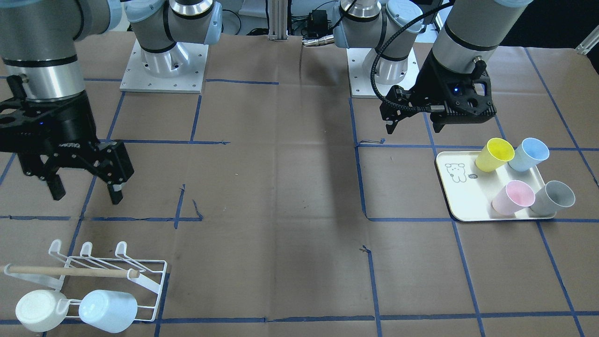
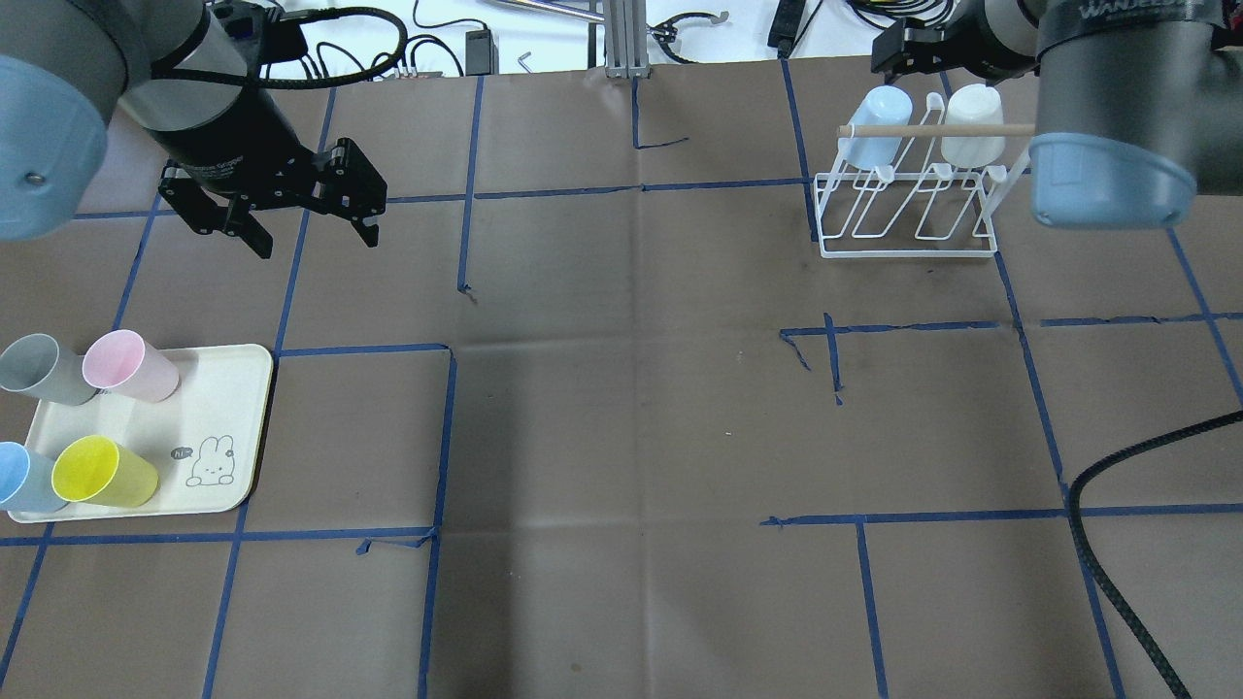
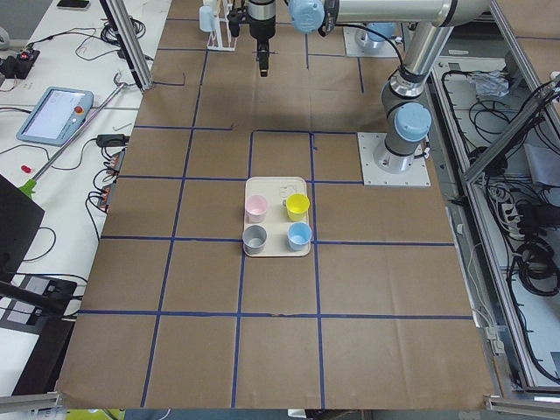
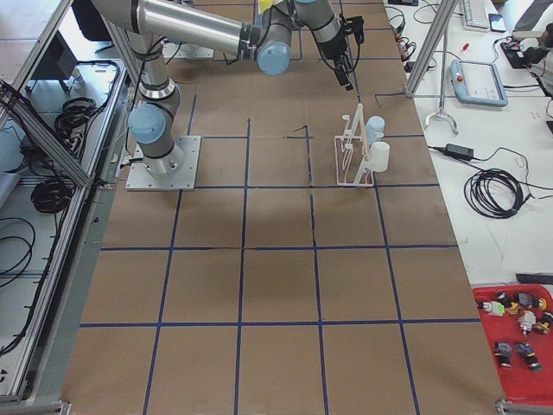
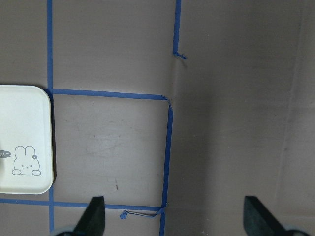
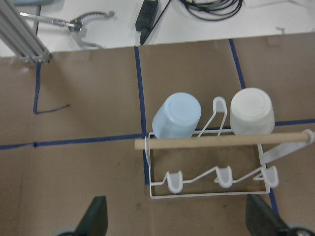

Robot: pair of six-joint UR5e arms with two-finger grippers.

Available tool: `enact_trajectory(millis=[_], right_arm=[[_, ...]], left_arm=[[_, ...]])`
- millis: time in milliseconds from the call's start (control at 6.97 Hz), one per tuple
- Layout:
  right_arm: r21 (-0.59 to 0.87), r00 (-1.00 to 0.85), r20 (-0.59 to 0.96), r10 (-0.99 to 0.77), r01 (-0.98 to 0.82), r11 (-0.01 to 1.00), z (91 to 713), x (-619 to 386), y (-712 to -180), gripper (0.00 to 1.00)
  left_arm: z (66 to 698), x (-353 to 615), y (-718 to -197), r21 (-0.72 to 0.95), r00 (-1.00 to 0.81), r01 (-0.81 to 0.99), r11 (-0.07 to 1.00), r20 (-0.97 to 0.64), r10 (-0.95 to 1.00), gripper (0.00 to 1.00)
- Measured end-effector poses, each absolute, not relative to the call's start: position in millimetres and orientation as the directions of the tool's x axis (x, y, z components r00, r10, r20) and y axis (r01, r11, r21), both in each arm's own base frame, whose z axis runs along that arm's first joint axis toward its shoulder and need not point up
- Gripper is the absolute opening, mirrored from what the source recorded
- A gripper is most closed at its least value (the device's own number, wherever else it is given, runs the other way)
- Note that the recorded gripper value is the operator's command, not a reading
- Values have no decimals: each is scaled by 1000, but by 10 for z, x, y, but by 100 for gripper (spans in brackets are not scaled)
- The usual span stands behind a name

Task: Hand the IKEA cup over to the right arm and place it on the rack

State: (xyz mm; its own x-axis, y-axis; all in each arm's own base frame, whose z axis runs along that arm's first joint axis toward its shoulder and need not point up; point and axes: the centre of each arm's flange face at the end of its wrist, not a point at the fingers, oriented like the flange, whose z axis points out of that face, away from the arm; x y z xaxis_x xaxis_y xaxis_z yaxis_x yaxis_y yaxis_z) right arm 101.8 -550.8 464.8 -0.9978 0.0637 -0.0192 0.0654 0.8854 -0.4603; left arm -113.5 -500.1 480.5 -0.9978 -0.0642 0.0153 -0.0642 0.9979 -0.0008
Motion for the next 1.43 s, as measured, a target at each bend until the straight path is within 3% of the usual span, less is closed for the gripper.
enact_trajectory(millis=[717, 1434], right_arm=[[-192, -999, -34, 36, 42, 981, 4937, 1479, -4546, 100], [-138, -1000, -25, 11, 15, 990, 4773, 1616, -4575, 100]], left_arm=[[4823, -1137, -5002, -4, -998, -63, 998, 16, -63, 100], [4837, -1141, -4999, -6, -999, -50, 999, 15, -50, 100]])
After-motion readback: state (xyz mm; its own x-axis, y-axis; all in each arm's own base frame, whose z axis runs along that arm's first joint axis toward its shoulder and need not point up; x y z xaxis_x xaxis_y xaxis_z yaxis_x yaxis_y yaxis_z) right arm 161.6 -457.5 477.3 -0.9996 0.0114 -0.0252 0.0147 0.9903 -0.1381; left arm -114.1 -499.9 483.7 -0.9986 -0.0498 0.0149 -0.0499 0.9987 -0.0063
